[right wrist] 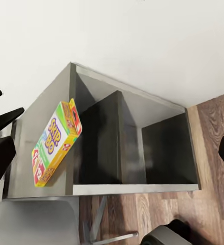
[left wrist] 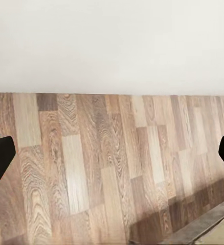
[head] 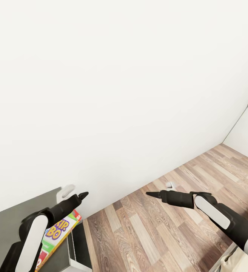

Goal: Put all the toys in the child's room - the three board games (two on the bed and one on the table), the two jigsaw puzzles on the table, and the tennis ball on the table - inside the toy box on the table in the child's room.

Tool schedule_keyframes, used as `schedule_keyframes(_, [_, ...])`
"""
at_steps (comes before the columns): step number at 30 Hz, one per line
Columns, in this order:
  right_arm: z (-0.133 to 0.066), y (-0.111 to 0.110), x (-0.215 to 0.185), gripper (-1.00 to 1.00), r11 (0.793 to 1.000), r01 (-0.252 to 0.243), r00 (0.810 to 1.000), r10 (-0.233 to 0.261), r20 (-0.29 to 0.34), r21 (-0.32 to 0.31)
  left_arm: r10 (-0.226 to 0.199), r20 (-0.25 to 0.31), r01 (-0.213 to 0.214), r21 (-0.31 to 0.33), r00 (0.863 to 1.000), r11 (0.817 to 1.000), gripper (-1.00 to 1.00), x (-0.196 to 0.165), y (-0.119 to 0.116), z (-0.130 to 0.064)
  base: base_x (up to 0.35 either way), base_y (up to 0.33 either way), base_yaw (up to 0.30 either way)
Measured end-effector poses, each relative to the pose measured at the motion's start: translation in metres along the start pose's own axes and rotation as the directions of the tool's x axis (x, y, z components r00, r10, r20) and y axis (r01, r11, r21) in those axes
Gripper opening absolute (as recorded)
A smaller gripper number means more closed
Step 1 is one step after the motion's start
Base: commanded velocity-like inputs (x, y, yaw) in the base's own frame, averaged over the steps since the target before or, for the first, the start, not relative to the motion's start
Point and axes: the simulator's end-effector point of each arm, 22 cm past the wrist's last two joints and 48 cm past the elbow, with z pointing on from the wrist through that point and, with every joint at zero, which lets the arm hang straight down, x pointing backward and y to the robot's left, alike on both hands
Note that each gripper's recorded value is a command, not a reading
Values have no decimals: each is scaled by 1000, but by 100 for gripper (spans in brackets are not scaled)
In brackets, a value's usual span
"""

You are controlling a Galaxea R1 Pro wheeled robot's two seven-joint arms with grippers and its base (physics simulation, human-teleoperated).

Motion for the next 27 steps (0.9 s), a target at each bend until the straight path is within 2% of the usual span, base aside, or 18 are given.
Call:
schedule_keyframes(7, [9,-1,0,100,999,-27,1000,27,-5,-19,20,-13,-20,33,1000,999,100,3,-15,7,0,0,0])
schedule_keyframes(12, [14,6,-1,100,997,-33,999,33,-7,-72,23,-25,-21,72,999,997,100,7,-30,13,0,0,0])
schedule_keyframes(17, [16,13,1,100,992,-25,1000,24,-16,-121,4,-42,1,128,999,992,100,10,-45,17,0,0,0])
schedule_keyframes(27, [23,9,5,100,991,-1,999,-3,-33,-136,-25,-51,37,231,998,972,100,-1,-77,23,0,0,0])
